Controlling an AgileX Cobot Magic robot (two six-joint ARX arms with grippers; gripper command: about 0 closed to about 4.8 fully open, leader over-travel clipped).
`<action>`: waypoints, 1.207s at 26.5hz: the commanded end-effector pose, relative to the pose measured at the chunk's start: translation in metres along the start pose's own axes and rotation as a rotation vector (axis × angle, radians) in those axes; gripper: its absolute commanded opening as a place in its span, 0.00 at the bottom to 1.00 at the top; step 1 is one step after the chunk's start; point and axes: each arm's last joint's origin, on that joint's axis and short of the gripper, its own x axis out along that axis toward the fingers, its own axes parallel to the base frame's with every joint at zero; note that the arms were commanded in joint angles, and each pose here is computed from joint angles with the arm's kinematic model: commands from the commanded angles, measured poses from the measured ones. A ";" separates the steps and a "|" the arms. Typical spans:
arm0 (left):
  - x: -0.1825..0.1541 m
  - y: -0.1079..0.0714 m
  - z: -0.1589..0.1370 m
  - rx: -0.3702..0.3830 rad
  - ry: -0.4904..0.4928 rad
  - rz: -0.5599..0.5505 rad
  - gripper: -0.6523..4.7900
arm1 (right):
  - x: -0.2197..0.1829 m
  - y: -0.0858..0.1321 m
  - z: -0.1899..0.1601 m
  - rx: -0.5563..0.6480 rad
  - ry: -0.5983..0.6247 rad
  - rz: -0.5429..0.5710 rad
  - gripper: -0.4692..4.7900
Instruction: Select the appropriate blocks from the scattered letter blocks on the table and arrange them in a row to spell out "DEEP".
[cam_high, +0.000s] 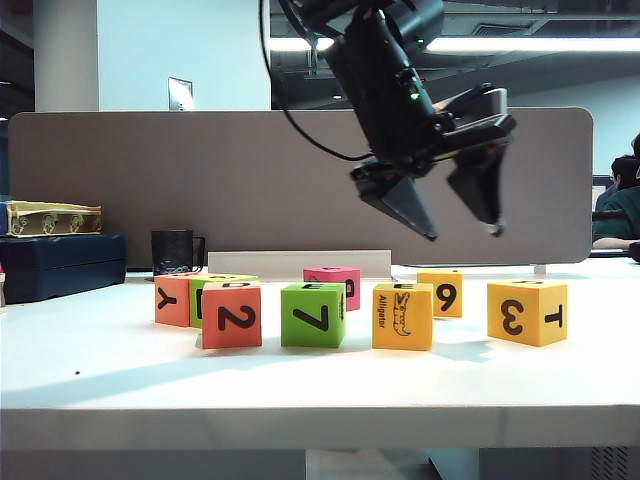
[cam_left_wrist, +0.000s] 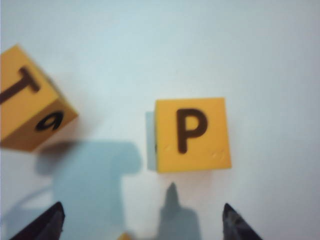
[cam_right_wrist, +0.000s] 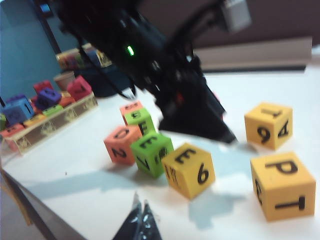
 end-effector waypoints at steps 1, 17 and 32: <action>0.009 -0.002 0.001 0.032 -0.028 -0.036 0.82 | -0.003 0.006 0.014 -0.044 -0.066 0.009 0.08; 0.037 -0.012 -0.004 0.026 -0.041 -0.114 0.87 | -0.004 0.005 0.015 -0.014 -0.040 -0.039 0.08; 0.049 -0.011 -0.005 0.033 -0.069 -0.121 0.86 | -0.005 -0.002 -0.001 0.091 0.075 -0.212 0.08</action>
